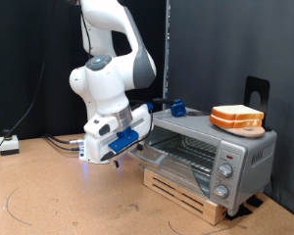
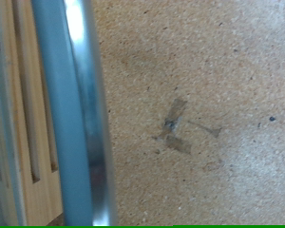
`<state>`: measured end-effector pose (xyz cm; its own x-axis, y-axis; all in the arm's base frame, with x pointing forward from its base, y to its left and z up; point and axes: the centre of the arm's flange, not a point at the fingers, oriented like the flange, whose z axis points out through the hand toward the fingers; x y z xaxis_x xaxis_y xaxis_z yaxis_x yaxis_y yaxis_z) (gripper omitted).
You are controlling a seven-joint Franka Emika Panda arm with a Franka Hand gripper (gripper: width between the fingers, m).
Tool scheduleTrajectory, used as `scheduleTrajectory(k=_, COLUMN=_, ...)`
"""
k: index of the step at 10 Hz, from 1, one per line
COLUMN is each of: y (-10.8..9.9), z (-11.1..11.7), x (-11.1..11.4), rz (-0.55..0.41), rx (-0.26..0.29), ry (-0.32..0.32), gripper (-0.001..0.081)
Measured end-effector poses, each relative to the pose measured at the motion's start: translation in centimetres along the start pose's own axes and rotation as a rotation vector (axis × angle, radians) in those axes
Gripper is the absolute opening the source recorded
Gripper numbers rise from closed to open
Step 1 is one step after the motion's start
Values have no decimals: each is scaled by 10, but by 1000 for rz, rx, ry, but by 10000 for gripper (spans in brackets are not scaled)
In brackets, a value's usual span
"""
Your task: Make a piece of toast with the oven
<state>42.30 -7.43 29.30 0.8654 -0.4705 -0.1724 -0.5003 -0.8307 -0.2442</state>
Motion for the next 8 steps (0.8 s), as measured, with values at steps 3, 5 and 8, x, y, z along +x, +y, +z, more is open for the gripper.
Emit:
scheduleTrajectory(k=3, y=7, z=6, x=15, rz=10, rx=-17, ry=6, gripper=809)
scheduleTrajectory(k=5, y=15, z=13, x=25, rz=39, rx=-36, ry=1, gripper=809)
scheduleTrajectory(k=8, y=22, z=25, x=39, rz=90, rx=-47, ry=-9, gripper=809)
